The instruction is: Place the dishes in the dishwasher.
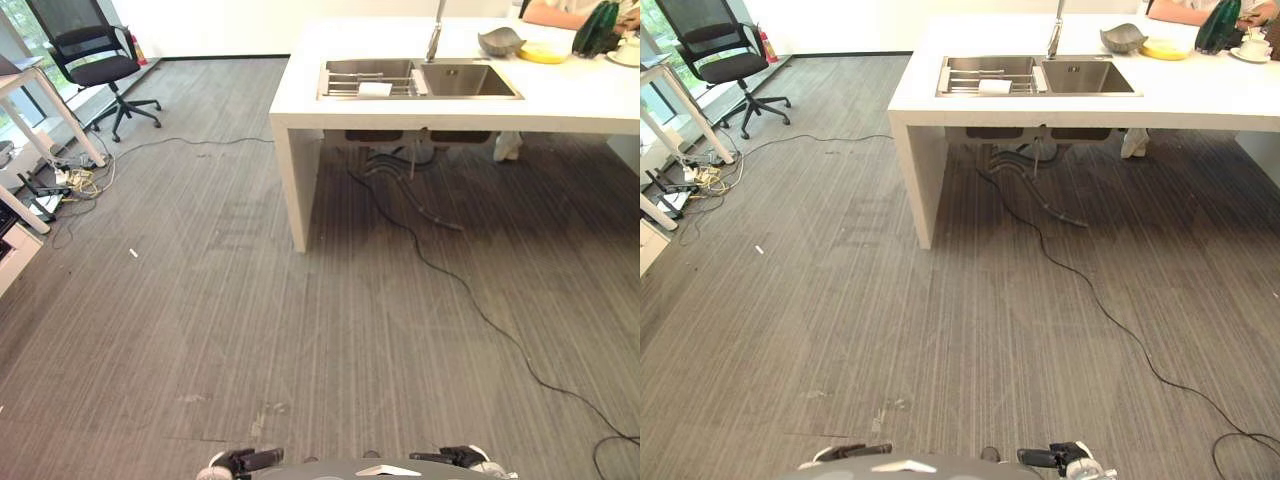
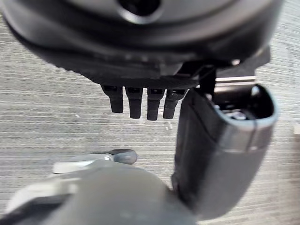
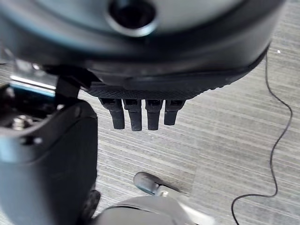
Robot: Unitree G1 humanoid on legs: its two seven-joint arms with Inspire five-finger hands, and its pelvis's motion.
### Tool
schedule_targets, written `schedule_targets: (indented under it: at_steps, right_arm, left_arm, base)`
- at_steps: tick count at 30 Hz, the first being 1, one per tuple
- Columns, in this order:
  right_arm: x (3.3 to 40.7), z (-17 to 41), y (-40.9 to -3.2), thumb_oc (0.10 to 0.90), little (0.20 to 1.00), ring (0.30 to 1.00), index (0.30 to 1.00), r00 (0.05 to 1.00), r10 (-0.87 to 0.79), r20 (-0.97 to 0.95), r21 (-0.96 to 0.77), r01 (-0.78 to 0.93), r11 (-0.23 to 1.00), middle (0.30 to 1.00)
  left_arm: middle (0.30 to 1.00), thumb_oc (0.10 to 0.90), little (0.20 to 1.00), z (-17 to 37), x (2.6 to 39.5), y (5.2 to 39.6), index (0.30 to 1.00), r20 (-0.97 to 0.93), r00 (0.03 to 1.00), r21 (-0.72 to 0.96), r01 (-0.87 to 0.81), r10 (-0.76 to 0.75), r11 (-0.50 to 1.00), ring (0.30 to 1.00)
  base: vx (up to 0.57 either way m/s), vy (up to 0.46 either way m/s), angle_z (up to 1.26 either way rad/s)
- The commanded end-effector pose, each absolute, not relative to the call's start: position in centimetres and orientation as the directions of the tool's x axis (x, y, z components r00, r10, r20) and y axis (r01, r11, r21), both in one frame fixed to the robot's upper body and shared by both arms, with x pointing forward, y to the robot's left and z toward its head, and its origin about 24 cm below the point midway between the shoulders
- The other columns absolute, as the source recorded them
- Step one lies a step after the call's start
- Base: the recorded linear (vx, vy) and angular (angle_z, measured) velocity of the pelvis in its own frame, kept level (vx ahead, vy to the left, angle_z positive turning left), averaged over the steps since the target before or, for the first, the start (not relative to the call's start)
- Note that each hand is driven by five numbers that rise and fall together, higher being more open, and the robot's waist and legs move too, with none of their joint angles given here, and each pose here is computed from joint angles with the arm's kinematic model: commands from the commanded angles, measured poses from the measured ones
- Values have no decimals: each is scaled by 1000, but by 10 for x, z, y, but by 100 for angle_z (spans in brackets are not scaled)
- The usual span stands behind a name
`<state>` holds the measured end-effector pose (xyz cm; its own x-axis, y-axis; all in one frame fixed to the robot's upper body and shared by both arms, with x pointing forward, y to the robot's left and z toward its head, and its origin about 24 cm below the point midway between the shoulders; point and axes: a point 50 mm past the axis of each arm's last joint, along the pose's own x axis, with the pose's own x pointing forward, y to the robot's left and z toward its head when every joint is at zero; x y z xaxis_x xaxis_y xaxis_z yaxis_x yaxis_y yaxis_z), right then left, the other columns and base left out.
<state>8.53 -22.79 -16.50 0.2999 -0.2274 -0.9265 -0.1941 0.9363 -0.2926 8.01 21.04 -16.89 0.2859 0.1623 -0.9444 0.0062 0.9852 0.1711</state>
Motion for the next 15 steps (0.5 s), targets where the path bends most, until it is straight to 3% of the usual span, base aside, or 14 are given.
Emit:
schedule_targets:
  at_steps: [1, 15]
  right_arm:
    - [112, -157, -237, 800, 900, 900, 900, 376, -259, -890, -347, -188, 919, 900]
    - [90, -163, -233, 800, 900, 900, 900, 320, -258, -912, -282, -31, 959, 900]
  left_arm:
    - [900, 800, 900, -166, 106, 192, 900, -927, 356, 125, -14, 122, 992, 900]
    - [900, 800, 900, -163, 113, 192, 900, -904, 403, 108, -102, 140, 989, 900]
  base:
    - [0, 0, 0]
    - [0, 0, 0]
